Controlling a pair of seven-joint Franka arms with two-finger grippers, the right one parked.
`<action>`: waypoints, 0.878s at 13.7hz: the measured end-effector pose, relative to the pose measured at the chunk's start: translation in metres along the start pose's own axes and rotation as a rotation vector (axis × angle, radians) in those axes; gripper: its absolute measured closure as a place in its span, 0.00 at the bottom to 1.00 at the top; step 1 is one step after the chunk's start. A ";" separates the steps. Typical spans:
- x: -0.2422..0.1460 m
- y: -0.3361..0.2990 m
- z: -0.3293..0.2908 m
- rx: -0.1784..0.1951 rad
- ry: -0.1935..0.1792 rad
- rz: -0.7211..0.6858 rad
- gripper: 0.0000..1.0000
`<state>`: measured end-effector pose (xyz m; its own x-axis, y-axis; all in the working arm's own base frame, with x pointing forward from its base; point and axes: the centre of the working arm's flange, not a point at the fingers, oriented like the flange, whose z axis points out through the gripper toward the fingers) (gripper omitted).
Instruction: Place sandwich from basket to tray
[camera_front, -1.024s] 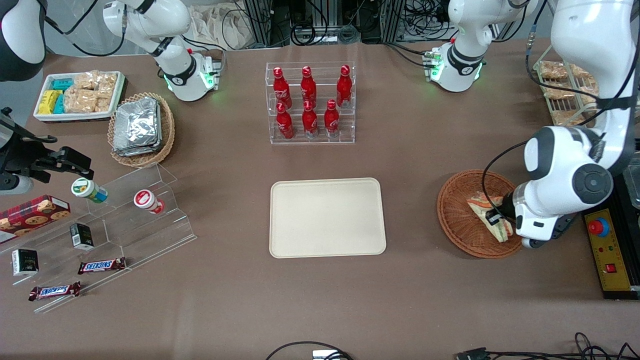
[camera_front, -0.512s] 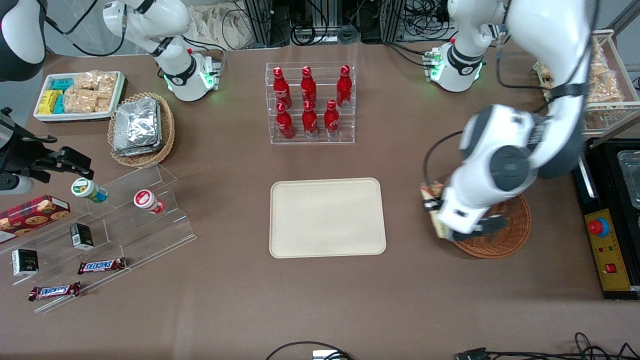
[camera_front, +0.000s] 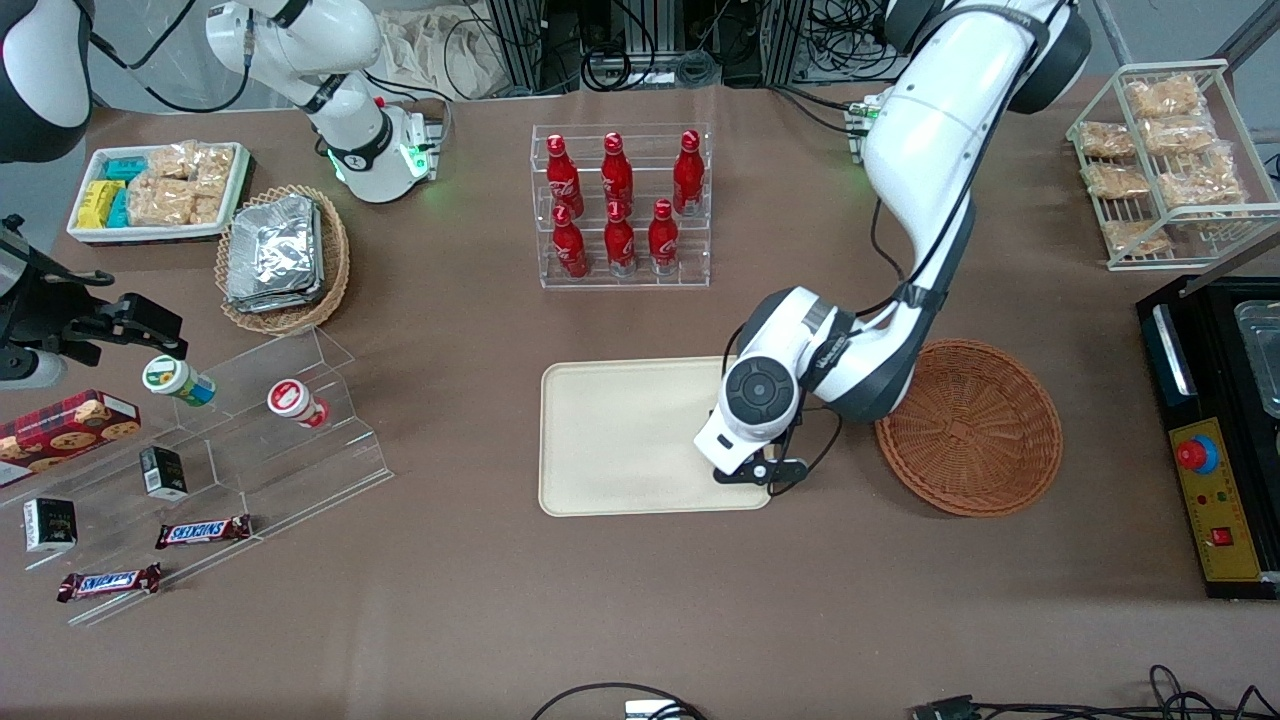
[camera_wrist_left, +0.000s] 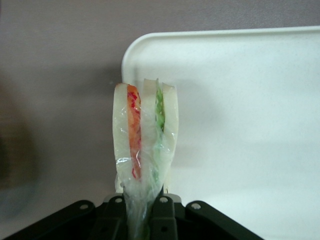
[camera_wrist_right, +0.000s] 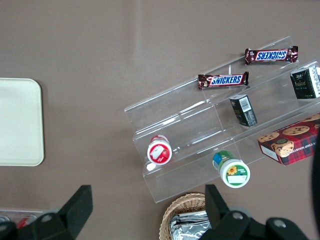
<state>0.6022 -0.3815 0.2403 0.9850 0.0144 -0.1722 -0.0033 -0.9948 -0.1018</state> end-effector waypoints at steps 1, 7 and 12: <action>0.002 0.003 0.004 -0.005 0.003 0.005 0.85; -0.017 0.032 0.017 0.009 -0.008 0.051 0.70; -0.010 0.030 -0.005 -0.007 0.027 0.040 0.19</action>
<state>0.5933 -0.4119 0.2437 0.9884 -0.0280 -0.1491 -0.0416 -0.9952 -0.0888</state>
